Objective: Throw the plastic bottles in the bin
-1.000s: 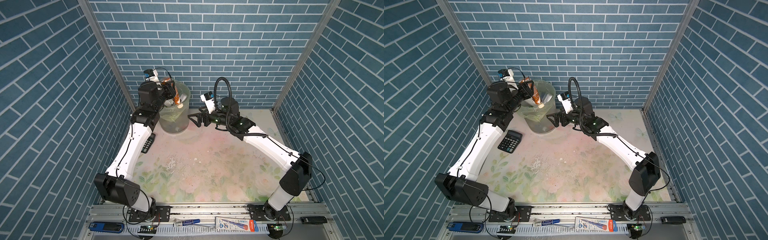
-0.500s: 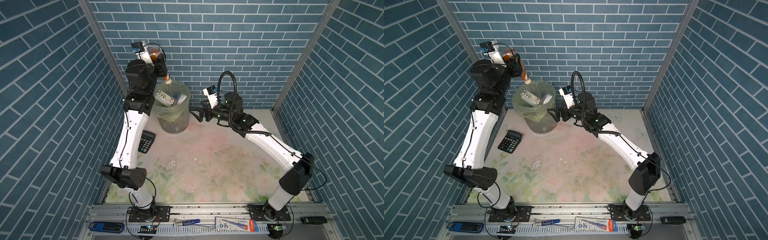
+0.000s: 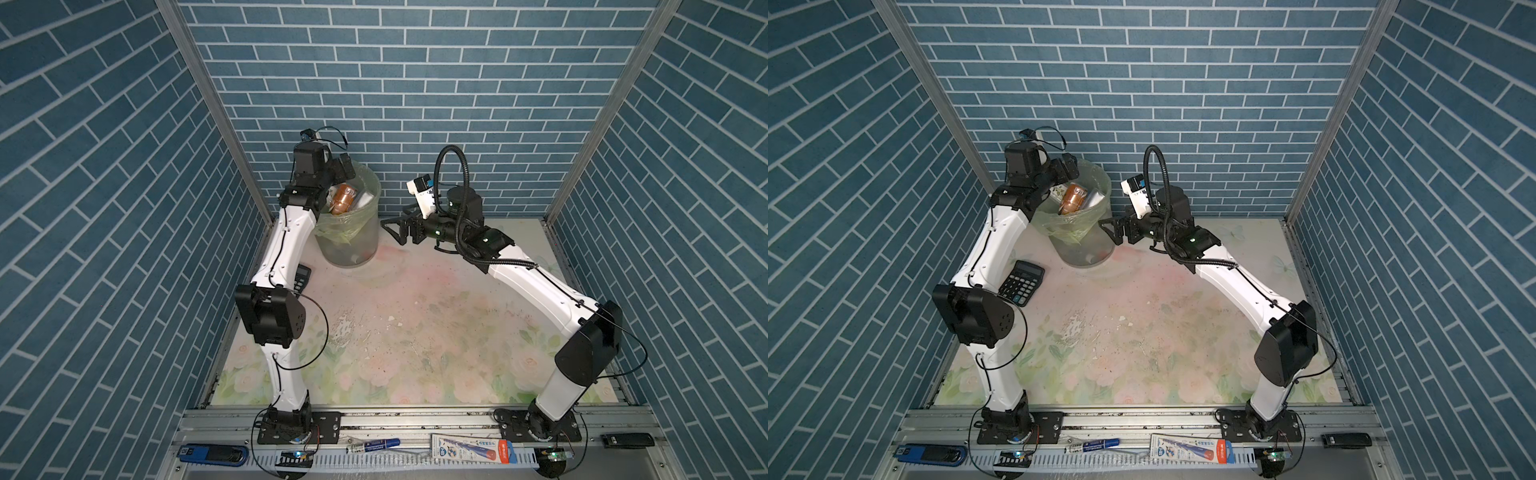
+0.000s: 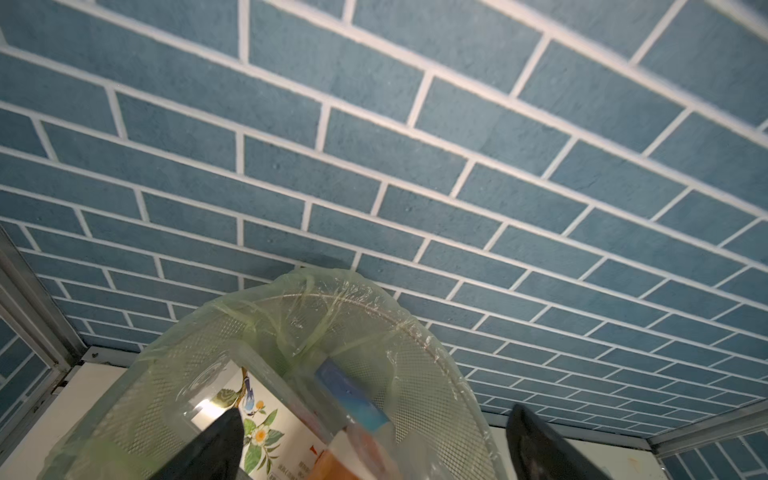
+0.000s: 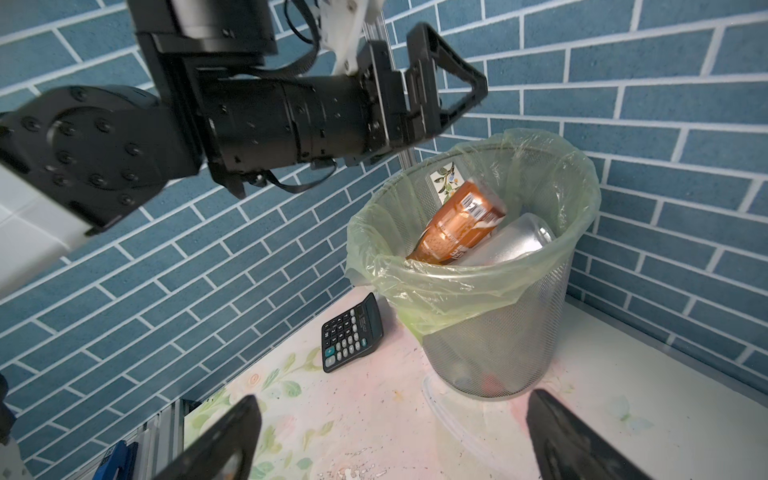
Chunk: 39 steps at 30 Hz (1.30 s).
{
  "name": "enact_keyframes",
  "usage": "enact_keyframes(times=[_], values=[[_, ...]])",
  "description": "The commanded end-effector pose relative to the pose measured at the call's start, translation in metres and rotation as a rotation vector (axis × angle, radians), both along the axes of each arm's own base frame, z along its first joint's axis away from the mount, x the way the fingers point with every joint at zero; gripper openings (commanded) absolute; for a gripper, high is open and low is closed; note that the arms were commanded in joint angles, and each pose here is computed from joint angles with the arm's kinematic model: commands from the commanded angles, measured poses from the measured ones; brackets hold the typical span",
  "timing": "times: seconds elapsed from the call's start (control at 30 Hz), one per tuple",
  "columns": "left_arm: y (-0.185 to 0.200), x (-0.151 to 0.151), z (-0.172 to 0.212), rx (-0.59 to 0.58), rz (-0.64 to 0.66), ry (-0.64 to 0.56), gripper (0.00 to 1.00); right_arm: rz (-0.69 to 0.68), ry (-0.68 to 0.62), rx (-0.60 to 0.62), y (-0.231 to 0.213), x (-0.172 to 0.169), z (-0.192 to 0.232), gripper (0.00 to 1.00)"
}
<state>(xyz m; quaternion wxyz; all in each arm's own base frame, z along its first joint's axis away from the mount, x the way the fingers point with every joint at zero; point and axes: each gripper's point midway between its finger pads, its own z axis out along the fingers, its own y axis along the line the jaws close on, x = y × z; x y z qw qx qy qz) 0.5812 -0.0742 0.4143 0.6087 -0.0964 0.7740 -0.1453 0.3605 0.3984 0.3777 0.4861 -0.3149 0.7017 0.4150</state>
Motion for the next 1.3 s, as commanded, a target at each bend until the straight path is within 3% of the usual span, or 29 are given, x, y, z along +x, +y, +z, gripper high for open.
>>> enact_keyframes(times=[0.0, 0.43, 0.6, 0.77, 0.93, 1.1, 1.27], values=[[0.003, -0.037, 0.07, -0.034, -0.011, -0.144, 0.99, 0.016, 0.012, 0.031, -0.001, -0.004, 0.001, 0.99], [-0.012, -0.072, 0.075, -0.018, -0.062, -0.187, 0.99, -0.052, 0.062, 0.054, -0.027, 0.003, -0.002, 0.99], [-0.018, -0.102, 0.063, 0.03, -0.091, -0.213, 0.99, -0.171, 0.091, 0.003, -0.057, 0.016, -0.02, 0.99], [-0.008, -0.131, 0.023, 0.129, -0.079, -0.217, 0.99, -0.363, 0.104, -0.055, -0.105, 0.03, -0.044, 0.99], [0.026, -0.167, -0.047, 0.188, 0.069, -0.15, 0.99, -0.58, 0.081, -0.129, -0.163, 0.038, -0.059, 0.99], [0.082, -0.2, -0.13, 0.27, 0.349, 0.087, 0.99, -0.884, 0.123, -0.275, -0.241, 0.05, -0.09, 0.99], [0.131, -0.239, -0.192, 0.368, 0.619, 0.222, 0.99, -1.147, 0.186, -0.375, -0.315, 0.048, -0.125, 0.99]])
